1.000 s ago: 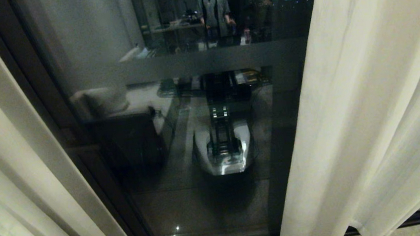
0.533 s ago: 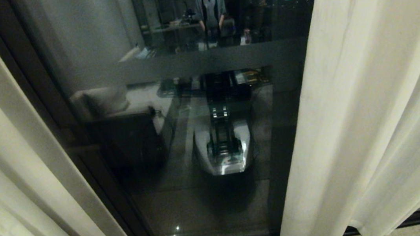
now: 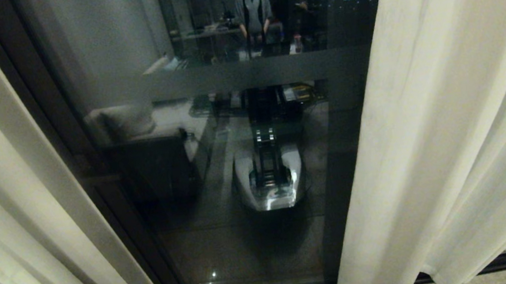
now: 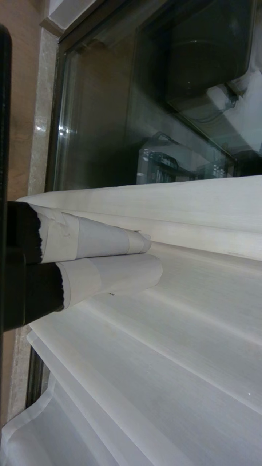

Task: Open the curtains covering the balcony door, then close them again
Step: Close the inner curtains on both sides

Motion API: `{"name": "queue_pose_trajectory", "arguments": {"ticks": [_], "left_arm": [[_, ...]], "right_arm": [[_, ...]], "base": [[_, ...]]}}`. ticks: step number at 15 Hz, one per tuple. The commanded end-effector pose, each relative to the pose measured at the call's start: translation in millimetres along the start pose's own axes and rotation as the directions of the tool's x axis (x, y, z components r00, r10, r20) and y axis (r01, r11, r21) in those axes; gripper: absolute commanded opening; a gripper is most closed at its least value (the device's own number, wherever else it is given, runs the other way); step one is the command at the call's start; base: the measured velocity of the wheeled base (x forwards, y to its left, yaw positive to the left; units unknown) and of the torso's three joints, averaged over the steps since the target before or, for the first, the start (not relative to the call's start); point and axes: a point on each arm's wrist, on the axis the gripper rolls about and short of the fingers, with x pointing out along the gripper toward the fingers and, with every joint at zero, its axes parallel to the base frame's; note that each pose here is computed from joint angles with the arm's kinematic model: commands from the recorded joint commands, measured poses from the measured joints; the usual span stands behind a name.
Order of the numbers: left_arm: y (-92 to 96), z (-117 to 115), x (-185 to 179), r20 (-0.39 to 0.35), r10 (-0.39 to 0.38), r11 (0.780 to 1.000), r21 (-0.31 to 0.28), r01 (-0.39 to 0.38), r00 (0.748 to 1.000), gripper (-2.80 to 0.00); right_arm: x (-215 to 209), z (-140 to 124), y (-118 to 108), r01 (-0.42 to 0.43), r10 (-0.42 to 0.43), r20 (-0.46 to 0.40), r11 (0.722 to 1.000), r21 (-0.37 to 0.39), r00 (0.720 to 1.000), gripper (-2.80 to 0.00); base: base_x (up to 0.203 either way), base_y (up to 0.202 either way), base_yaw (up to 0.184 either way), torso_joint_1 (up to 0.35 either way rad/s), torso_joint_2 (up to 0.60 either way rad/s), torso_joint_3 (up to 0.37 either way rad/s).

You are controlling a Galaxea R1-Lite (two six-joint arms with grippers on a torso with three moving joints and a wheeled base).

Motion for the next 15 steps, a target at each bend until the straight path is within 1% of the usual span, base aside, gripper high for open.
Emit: {"name": "queue_pose_trajectory", "arguments": {"ticks": [1, 7, 8, 15], "left_arm": [[0.0, 0.0, 0.0, 0.001, 0.002, 1.000, -0.003, -0.002, 1.000, -2.80], [0.1, 0.0, 0.0, 0.000, 0.006, 1.000, -0.012, -0.006, 1.000, -2.80], [0.1, 0.0, 0.0, 0.000, 0.006, 1.000, -0.012, -0.006, 1.000, -2.80], [0.1, 0.0, 0.0, 0.000, 0.006, 1.000, -0.018, -0.006, 1.000, -2.80]], "right_arm": [[0.1, 0.0, 0.0, -0.001, 0.001, -0.002, 1.000, -0.001, 1.000, -2.80], [0.1, 0.0, 0.0, -0.001, 0.001, -0.002, 1.000, -0.001, 1.000, -2.80], [0.1, 0.0, 0.0, -0.001, 0.001, -0.002, 1.000, -0.001, 1.000, -2.80], [0.1, 0.0, 0.0, -0.001, 0.001, -0.002, 1.000, -0.001, 1.000, -2.80]], "base": [[0.000, 0.000, 0.000, 0.000, 0.00, 0.000], [0.000, 0.000, 0.000, 0.000, 0.00, 0.000], [-0.001, 0.084, -0.010, -0.001, 0.00, 0.002], [0.000, 0.180, -0.001, 0.003, 0.00, 0.002]]}}
